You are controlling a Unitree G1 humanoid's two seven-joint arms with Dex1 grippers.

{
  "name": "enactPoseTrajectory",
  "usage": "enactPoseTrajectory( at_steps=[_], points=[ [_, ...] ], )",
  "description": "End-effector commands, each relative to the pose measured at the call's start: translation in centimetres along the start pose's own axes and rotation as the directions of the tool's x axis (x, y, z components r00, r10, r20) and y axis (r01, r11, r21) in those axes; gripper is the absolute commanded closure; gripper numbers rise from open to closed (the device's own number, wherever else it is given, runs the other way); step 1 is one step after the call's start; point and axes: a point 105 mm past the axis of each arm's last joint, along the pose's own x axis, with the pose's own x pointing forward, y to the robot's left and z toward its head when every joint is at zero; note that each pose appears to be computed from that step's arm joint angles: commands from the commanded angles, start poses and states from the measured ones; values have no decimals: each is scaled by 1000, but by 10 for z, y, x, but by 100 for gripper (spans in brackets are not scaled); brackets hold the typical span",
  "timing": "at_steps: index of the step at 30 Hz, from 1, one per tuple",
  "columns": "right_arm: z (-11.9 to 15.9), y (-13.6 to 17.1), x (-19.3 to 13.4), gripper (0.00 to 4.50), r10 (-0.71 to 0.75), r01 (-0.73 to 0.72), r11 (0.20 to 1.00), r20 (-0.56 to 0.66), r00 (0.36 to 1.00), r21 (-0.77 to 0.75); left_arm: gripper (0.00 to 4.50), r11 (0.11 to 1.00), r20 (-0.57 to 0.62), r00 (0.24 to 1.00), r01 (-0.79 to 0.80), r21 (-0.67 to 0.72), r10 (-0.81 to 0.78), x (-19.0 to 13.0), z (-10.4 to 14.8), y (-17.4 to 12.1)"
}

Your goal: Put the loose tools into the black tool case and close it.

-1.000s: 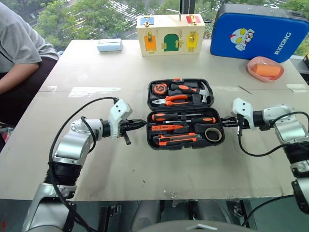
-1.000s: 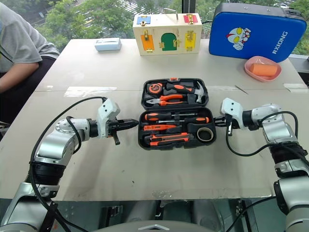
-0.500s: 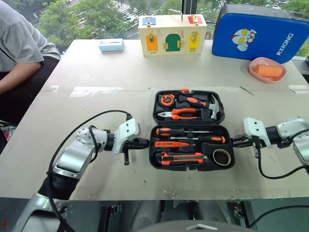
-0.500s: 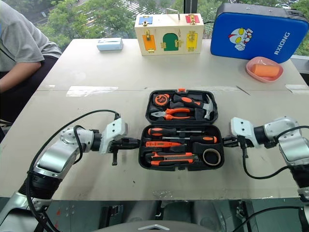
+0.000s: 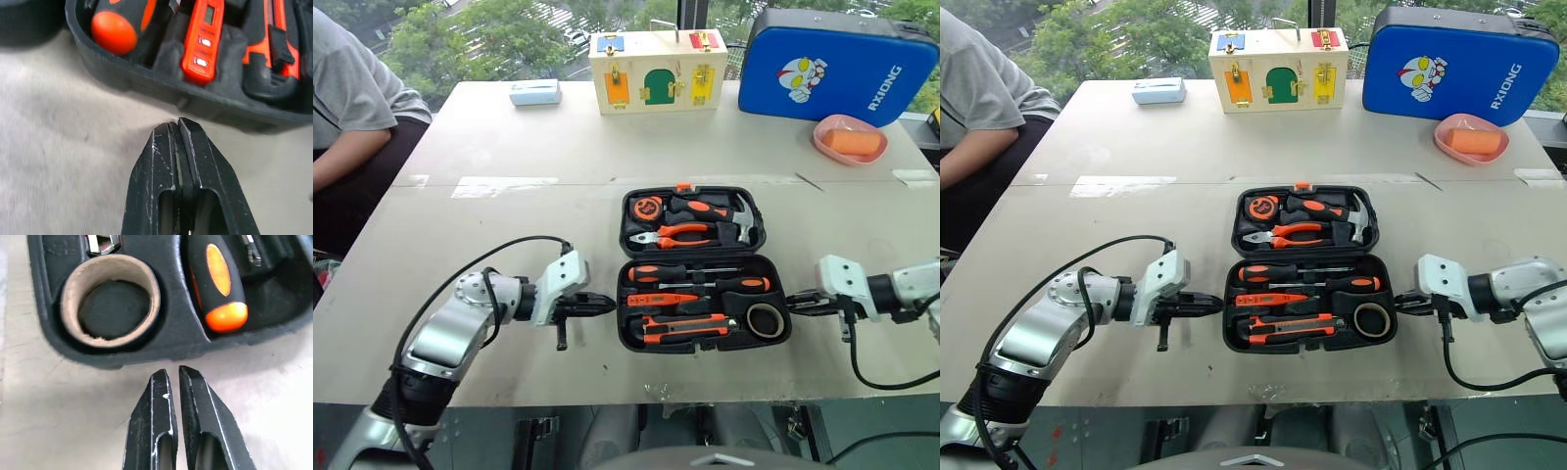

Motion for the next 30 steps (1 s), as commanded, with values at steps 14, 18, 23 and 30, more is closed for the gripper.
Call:
enactPoseTrajectory(
  at_steps=[14,18,23,30],
  points=[
    [55,-104,-13,9,-392,227,775,167,905,590,0,646,187,925,-78,-759,331,-41,50,76],
    [59,-111,6,9,-393,211,728,146,908,652,0,651,173,937,-71,-756,302,-19,68,76],
    [52,-120,27,32,-422,251,675,84,903,693,25,666,153,947,-79,-742,283,3,72,76],
    [46,-121,36,320,-435,254,630,62,898,734,298,658,140,946,-92,-748,292,14,67,80]
  ],
)
